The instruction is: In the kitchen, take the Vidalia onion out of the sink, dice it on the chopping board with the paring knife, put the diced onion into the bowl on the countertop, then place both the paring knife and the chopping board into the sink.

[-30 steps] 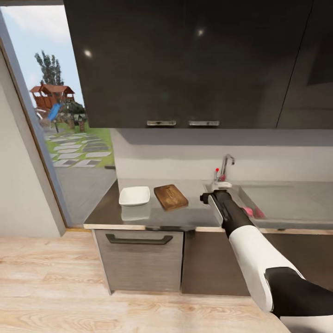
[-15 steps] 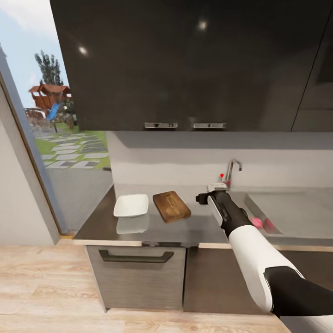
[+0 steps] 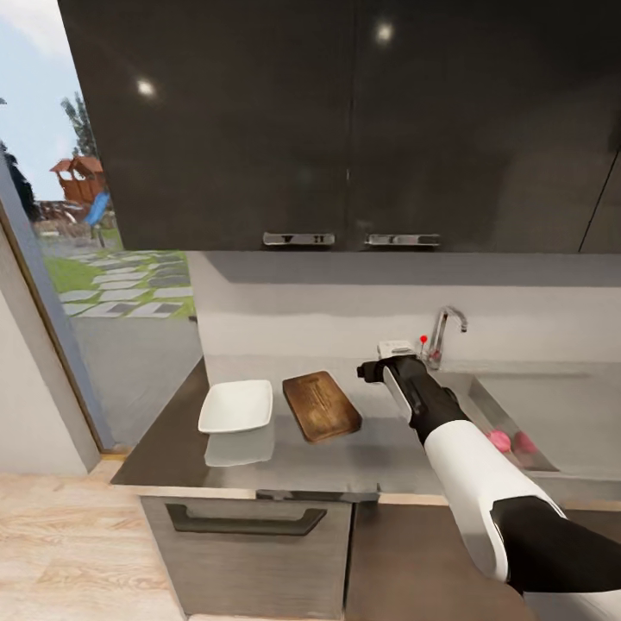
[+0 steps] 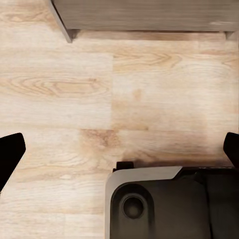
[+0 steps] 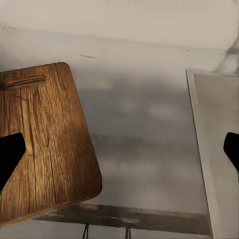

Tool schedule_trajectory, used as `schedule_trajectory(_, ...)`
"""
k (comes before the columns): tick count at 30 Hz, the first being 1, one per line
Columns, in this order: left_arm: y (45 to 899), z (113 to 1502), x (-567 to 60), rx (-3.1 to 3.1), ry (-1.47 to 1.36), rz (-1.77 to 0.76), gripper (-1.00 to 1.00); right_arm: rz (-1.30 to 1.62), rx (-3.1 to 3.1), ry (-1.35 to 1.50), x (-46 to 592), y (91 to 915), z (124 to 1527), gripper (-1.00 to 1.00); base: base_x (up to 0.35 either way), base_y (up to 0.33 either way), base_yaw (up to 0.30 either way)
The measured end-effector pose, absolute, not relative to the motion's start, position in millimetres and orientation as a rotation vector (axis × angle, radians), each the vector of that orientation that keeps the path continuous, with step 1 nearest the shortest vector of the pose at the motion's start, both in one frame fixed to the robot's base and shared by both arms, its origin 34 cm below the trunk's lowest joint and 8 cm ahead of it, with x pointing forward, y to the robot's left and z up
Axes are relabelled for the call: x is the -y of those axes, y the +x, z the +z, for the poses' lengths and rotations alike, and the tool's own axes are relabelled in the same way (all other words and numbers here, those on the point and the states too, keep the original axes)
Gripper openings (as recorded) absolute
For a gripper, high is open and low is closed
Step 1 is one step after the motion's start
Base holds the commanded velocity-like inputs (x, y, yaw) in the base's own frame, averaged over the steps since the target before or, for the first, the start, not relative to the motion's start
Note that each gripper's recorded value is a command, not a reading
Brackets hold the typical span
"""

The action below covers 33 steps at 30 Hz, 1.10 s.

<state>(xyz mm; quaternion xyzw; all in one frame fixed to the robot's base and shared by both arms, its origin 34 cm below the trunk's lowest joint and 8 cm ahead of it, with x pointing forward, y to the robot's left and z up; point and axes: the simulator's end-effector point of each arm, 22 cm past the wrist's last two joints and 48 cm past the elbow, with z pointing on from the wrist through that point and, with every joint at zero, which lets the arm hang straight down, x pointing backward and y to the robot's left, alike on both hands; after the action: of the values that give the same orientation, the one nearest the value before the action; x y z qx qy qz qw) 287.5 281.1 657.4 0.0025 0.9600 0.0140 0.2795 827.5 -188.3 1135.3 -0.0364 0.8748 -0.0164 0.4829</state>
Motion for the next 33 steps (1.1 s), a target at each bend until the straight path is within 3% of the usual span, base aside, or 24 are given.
schedule_trajectory(18, 287.7, 657.3, -280.6, -2.575, 0.009, 0.035, 1.0, 0.023, -2.145, -0.194, 163.2, 823.5, 1127.2, 1.0, 0.283, 0.12, 0.0)
schedule_trajectory(33, 287.8, 657.2, -280.5, -2.575, 0.01, 0.035, 1.0, 0.118, -2.169, -0.48, 111.8, 804.1, 1103.9, 1.0, 0.036, 0.02, 0.0)
